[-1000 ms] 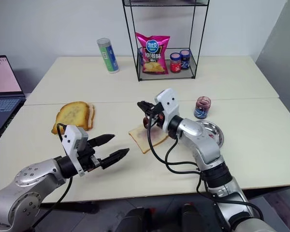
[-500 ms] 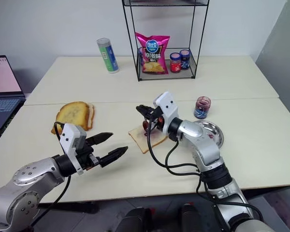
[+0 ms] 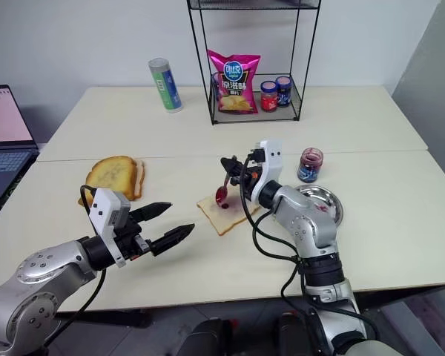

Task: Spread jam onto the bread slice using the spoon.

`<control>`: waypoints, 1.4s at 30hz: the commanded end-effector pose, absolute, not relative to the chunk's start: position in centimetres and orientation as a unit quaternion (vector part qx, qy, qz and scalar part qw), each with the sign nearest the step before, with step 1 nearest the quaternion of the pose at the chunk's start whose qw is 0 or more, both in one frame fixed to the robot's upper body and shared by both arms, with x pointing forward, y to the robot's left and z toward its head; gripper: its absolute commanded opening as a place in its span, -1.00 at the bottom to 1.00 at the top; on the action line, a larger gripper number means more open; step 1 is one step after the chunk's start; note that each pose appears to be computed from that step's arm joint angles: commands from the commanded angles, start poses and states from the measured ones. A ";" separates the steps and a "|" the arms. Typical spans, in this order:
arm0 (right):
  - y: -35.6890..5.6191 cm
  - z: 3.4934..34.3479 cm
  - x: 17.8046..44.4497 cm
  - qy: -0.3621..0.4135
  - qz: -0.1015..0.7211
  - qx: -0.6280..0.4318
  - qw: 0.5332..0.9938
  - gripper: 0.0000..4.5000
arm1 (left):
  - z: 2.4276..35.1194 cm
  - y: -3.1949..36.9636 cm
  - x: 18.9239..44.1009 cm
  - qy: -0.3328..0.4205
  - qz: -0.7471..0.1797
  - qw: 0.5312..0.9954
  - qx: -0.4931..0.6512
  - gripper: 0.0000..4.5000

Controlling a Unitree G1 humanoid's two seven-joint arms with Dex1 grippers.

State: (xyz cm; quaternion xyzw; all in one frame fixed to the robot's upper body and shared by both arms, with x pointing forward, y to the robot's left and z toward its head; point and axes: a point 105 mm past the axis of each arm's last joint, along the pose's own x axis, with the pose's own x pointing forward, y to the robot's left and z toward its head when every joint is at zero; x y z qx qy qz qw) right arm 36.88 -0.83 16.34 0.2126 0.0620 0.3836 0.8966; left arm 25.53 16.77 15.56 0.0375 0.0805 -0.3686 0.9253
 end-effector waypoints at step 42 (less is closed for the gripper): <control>-1.2 14.2 38.7 0.137 0.337 0.321 0.874 -0.98 | 17.0 16.5 26.3 0.049 -0.378 0.922 0.062 1.00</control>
